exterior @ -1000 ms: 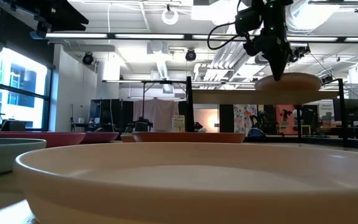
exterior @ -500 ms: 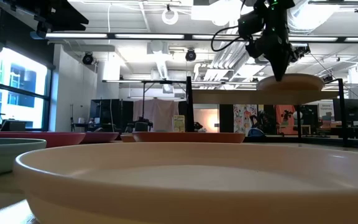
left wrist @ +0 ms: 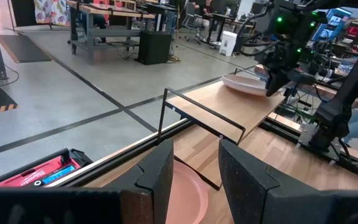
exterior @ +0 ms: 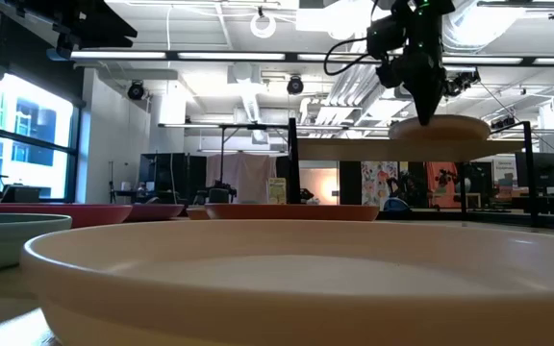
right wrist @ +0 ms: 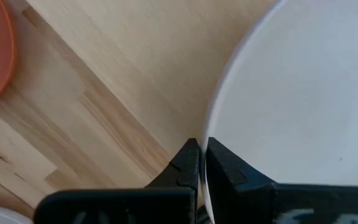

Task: Place and stack plates onto a shelf
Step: Put the top gray plate on the shelf

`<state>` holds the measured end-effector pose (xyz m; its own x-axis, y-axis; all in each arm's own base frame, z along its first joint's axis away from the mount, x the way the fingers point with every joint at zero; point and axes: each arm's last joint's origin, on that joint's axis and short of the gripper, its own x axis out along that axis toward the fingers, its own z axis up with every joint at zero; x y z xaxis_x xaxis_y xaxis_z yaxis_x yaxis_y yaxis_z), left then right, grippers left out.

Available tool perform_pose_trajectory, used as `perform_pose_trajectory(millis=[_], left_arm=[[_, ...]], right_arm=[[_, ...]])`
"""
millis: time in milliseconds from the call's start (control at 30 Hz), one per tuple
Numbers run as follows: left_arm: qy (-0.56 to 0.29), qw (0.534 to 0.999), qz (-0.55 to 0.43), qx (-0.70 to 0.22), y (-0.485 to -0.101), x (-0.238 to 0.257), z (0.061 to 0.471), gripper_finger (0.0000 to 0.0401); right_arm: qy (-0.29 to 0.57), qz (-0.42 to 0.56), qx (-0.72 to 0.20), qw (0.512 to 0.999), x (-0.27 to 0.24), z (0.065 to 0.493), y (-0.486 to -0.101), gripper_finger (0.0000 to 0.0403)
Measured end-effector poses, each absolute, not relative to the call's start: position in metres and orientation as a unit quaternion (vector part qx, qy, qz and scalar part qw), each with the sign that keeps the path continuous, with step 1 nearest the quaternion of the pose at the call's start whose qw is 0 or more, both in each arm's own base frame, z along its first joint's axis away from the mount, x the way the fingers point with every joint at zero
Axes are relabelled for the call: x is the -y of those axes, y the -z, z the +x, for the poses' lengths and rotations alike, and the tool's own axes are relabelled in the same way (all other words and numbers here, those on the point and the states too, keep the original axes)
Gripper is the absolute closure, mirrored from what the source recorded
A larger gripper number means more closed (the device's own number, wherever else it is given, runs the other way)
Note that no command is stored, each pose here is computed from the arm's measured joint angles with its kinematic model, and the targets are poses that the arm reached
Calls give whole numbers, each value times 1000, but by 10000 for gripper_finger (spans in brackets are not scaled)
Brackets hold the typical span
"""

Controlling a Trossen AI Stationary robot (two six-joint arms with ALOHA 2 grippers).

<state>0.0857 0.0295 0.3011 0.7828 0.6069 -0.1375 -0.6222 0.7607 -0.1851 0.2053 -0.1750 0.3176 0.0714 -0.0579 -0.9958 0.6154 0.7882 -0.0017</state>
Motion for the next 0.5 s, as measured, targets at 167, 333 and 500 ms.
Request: perform_pose_trajectory(millis=[167, 333, 500], left_arm=[[-328, 938, -111, -34, -301, -30, 86, 286], [-328, 938, -111, -35, -301, -30, 86, 286], [-328, 938, -111, -35, -301, -30, 86, 286]], right_arm=[[238, 217, -637, 701, 175, 206, -318, 402], [239, 219, -638, 699, 175, 206, -318, 373], [240, 214, -633, 704, 176, 207, -318, 324]])
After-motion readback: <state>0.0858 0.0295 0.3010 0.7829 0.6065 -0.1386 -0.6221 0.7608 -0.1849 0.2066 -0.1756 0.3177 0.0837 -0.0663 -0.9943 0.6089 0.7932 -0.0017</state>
